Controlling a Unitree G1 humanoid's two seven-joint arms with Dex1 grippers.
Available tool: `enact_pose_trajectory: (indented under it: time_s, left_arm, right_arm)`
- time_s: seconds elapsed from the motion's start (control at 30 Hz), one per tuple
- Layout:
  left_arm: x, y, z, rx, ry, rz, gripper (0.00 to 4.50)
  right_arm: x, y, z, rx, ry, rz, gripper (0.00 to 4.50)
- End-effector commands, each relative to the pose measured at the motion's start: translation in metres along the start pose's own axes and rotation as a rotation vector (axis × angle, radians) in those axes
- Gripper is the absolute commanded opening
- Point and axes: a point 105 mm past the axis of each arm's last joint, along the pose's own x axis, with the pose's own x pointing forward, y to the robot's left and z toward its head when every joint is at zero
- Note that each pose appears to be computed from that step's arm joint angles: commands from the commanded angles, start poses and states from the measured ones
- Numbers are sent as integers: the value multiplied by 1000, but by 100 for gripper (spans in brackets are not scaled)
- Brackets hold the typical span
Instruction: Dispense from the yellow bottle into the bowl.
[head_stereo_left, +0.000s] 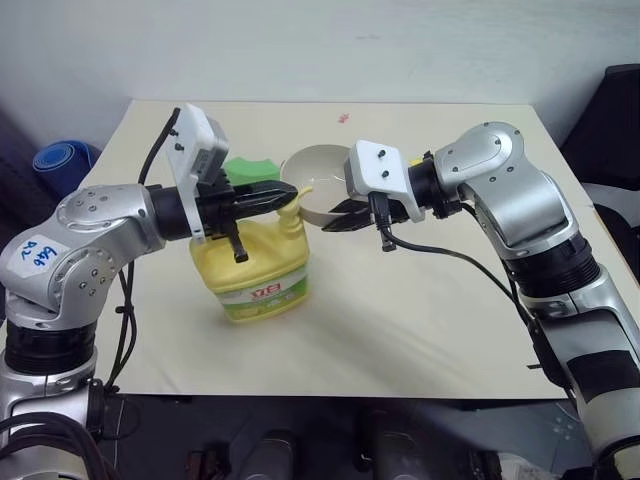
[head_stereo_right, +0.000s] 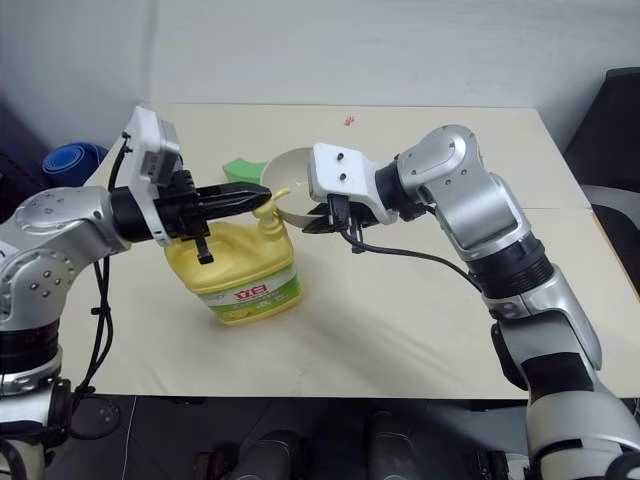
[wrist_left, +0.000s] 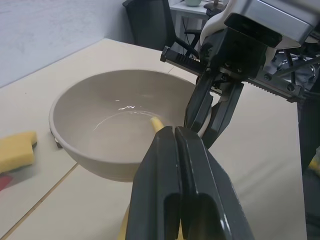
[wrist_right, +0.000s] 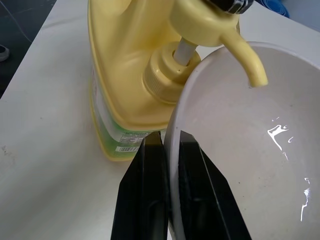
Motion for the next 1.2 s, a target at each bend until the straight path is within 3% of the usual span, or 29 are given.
enact_pose_trajectory:
  time_s: [0.03, 0.27, 0.67, 0.8, 1.03, 1.1, 1.2]
  left_arm:
    - [6, -6, -60, -160, 217, -15, 6]
    - [5, -9, -84, -214, 290, -5, 6]
    - [1, -10, -87, -223, 293, 3, 6]
    - [-4, -4, -62, -246, 138, 4, 6]
    - [-48, 18, 7, 13, -258, 48, 6]
    - [-60, 17, 14, 43, -308, 46, 6]
    - [-77, 11, 5, 53, -280, 38, 6]
  right_arm:
    - [-5, -5, 19, -69, -42, -21, 0]
    - [-3, -1, 20, -73, -49, -3, 0]
    - [-2, 5, 19, -61, -58, 8, 0]
    - [-7, 7, 12, -43, -54, -6, 0]
    - [-39, 2, -16, 7, -48, -147, 0]
    - [-48, 8, -29, 21, -35, -159, 0]
    - [-62, 21, -65, 81, 9, -189, 0]
